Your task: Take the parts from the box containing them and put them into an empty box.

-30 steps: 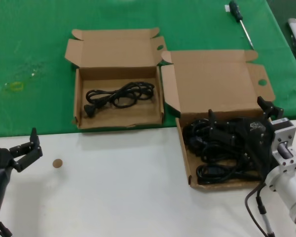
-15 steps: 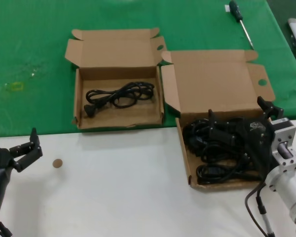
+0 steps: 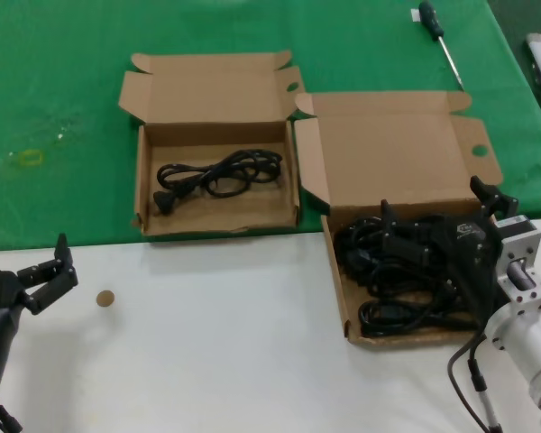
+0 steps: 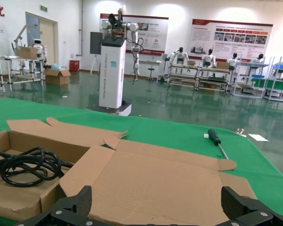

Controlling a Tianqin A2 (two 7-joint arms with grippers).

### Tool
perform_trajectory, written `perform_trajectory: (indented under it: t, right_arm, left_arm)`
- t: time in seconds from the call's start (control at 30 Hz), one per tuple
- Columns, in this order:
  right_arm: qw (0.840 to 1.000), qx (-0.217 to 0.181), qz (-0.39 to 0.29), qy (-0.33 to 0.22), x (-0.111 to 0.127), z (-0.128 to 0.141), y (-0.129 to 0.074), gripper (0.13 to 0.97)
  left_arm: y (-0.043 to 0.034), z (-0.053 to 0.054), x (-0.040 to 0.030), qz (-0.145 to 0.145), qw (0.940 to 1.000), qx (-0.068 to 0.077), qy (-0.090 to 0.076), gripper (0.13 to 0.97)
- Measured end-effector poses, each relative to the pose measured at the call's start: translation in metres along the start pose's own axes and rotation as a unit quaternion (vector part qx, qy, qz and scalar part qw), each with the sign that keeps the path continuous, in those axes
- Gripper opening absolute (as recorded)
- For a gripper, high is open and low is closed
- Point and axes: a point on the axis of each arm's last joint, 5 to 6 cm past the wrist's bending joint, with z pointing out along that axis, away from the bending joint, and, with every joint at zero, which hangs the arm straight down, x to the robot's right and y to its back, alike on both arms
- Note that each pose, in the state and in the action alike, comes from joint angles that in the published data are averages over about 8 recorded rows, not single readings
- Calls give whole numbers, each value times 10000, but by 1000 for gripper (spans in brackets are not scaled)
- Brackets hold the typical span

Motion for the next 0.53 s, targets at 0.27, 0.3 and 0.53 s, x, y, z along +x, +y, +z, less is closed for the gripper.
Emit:
perform_trajectory:
  t: [0.27,0.3,0.53]
  right_arm:
    - [10000,0,0,0,0,0,0,966]
    - [10000,0,0,0,0,0,0,966]
    - [10000,0,0,0,0,0,0,966]
  left_arm:
    - [0,0,0,0,10000,0,0,966]
    - [0,0,0,0,10000,0,0,966]
    - [0,0,0,0,10000,0,0,966]
